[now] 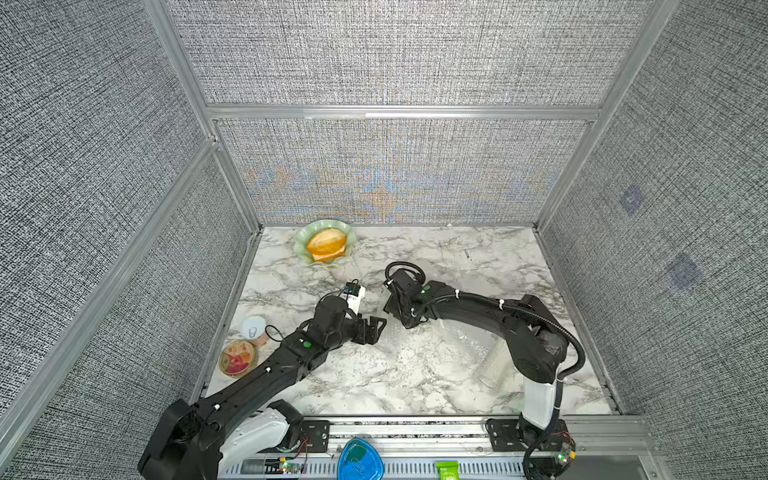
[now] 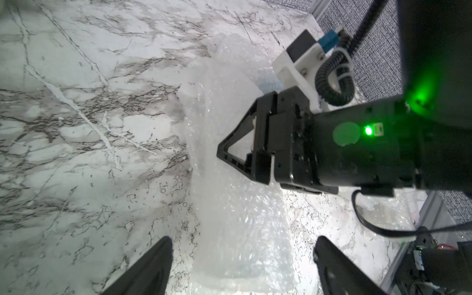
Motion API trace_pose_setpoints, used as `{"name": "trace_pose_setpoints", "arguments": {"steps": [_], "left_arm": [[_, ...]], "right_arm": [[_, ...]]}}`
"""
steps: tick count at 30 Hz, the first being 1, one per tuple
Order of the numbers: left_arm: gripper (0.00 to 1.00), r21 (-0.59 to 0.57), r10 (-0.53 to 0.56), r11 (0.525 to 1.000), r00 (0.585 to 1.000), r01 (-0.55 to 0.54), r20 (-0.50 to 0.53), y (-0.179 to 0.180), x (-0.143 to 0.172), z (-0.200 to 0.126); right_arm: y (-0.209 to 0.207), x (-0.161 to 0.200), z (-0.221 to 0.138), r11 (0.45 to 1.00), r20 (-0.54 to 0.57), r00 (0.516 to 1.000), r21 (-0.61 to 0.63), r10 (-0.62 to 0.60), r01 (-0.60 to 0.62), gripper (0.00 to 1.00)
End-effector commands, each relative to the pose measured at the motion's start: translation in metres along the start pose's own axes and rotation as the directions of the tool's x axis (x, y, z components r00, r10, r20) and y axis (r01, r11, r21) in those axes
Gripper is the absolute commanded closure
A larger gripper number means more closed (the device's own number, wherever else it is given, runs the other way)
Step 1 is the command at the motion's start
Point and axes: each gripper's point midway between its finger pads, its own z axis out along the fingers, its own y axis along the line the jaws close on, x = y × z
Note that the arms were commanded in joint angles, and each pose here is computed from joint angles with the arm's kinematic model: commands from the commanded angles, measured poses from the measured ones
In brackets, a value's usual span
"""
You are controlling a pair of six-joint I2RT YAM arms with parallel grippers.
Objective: Unwrap the vase from the bubble wrap
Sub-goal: Unwrap the bubble wrap at the center of the board.
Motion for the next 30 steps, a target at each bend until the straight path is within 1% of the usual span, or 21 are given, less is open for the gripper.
{"name": "trace_pose_setpoints", "arguments": {"steps": [1,4,7,11,19,23,30], "left_arm": [[0.17,0.007,0.066,0.998,0.997,-0.066,0.028,-0.006,-0.003,-0.002],[0.2,0.008,0.106,0.994,0.994,-0.107,0.038,-0.01,0.001,-0.001],[0.21,-0.008,0.138,0.99,0.99,-0.137,0.041,-0.011,0.003,0.002],[0.23,-0.057,0.188,0.981,0.981,-0.185,0.041,-0.009,0.005,0.01],[0.31,-0.154,0.28,0.951,0.959,-0.27,0.05,-0.006,-0.003,0.019],[0.36,-0.161,0.315,0.939,0.948,-0.305,0.037,-0.008,-0.004,0.025],[0.38,-0.121,0.349,0.932,0.937,-0.343,0.028,-0.015,0.003,0.029]], "right_arm": [[-0.009,0.015,0.009,0.998,-0.079,0.996,0.021,0.052,-0.051,0.44],[-0.01,0.015,0.011,0.998,-0.091,0.994,0.018,0.064,-0.062,0.44],[-0.011,0.015,0.012,0.998,-0.096,0.993,0.018,0.065,-0.063,0.44],[-0.013,0.015,0.014,0.998,-0.106,0.992,0.018,0.068,-0.066,0.44],[-0.019,0.018,0.018,0.997,-0.122,0.99,0.024,0.077,-0.074,0.44],[-0.022,0.019,0.02,0.996,-0.128,0.988,0.027,0.085,-0.082,0.44],[-0.024,0.019,0.024,0.996,-0.138,0.986,0.032,0.089,-0.085,0.44]]}}
